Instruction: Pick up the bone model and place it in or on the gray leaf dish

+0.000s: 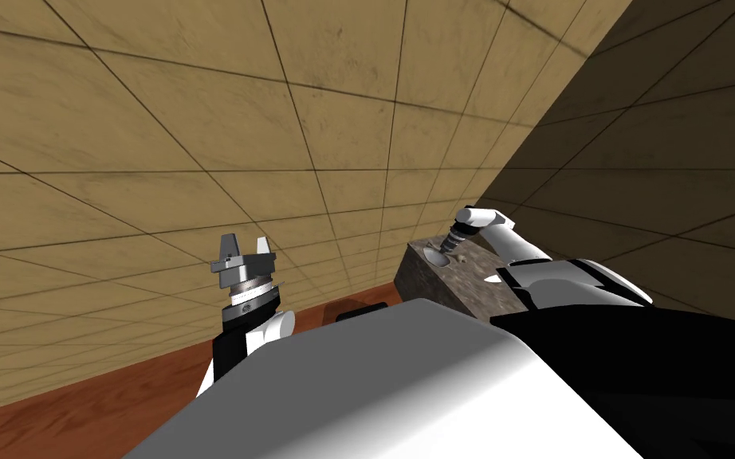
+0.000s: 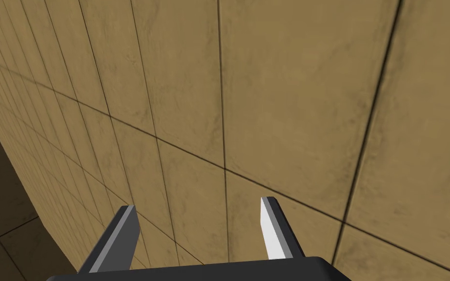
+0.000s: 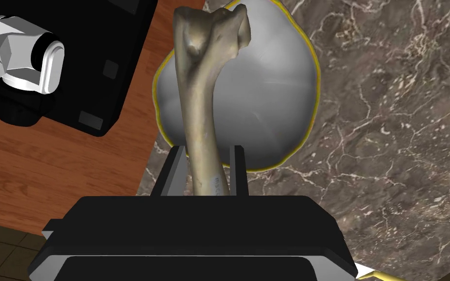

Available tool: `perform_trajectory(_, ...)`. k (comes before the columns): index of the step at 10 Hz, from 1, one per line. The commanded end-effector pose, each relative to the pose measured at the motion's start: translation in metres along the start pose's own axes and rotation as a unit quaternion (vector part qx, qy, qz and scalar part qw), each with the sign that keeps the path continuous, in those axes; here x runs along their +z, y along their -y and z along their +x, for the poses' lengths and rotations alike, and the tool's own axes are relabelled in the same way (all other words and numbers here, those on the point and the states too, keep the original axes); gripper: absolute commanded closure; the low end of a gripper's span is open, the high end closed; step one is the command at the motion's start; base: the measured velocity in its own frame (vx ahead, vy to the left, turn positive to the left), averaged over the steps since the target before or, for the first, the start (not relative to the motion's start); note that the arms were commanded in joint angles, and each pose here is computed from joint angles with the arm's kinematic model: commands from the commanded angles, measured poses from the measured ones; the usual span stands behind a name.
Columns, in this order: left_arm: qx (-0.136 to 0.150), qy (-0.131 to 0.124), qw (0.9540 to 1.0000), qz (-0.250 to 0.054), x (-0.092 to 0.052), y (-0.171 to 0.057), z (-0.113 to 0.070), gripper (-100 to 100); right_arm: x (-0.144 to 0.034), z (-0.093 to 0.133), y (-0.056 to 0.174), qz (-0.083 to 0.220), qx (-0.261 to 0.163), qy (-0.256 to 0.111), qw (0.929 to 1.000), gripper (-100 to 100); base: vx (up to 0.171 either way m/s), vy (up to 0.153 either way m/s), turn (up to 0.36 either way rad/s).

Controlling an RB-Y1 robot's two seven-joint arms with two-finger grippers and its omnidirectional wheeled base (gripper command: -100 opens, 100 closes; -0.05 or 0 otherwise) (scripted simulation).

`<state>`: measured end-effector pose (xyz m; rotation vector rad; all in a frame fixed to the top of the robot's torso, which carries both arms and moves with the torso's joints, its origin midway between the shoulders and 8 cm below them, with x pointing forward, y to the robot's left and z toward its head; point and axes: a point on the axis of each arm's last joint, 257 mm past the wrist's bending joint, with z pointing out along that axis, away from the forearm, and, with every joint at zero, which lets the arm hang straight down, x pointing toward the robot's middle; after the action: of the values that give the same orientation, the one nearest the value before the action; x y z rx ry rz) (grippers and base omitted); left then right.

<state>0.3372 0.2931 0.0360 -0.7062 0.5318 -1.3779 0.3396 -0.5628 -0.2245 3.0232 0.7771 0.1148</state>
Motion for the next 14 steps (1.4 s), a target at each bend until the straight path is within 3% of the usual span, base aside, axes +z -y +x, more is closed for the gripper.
perform_trajectory(1, 0.0, 0.0, 1.0, 0.0, 0.0, 0.0, 0.0, 0, 0.0, -0.003, -0.002, 0.011, 0.006, 0.001, 0.9999, 100, -0.004, -0.001, 0.066)
perform_trajectory(14, 0.0, 0.0, 1.0, 0.0, 0.0, 0.0, 0.0, 0, 0.01, -0.043, 0.0, 0.095, 0.082, -0.003, 0.9921, 100, -0.004, -0.01, 0.049)
